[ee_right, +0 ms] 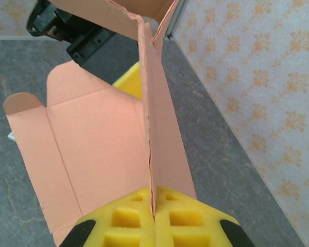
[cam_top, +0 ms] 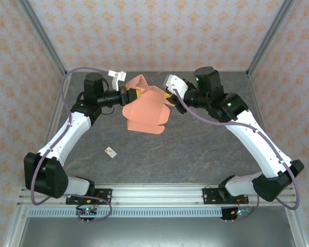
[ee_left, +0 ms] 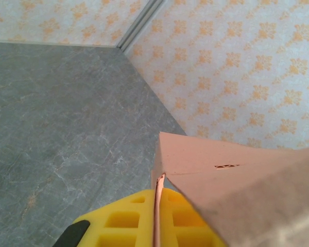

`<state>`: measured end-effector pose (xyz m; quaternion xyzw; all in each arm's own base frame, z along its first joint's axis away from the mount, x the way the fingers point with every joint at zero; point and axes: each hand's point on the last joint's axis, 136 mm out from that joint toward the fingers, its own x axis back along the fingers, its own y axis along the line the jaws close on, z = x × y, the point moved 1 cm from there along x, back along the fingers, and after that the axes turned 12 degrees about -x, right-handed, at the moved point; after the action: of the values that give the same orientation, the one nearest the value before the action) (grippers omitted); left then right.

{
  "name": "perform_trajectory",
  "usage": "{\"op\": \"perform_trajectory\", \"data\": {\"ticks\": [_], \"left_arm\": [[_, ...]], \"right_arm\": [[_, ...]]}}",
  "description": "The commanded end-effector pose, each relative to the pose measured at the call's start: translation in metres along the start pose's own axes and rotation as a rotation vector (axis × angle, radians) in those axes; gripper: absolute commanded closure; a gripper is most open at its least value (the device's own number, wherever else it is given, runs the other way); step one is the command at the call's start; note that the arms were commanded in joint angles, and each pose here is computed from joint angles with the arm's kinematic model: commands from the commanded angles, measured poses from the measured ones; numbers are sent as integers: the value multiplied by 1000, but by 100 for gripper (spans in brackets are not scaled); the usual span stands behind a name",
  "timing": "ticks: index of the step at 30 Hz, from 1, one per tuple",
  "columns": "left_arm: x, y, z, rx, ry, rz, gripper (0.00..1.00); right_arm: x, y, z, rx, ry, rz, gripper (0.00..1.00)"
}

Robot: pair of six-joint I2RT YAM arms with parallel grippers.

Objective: Fold the paper box

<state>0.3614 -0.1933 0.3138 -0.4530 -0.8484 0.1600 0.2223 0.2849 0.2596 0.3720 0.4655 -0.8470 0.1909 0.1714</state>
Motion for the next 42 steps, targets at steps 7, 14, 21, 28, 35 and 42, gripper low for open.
{"op": "perform_trajectory", "data": {"ticks": [7,14,21,28,35,42], "left_arm": [[-1,4,11,-51,25,-64,100],[-11,11,62,9,108,-49,100],[-28,42,131,148,197,-76,97],[-64,71,173,231,278,-104,87],[-75,102,191,253,304,-197,61],[-51,128,206,192,373,-395,39]], "right_arm": [[-12,-25,5,-103,56,154,100],[-35,-31,33,-242,221,109,100],[-64,-28,87,-363,377,-14,100],[-100,-29,128,-435,519,-71,100],[-118,-41,165,-440,643,-39,100],[-131,-55,178,-398,711,6,100]]}}
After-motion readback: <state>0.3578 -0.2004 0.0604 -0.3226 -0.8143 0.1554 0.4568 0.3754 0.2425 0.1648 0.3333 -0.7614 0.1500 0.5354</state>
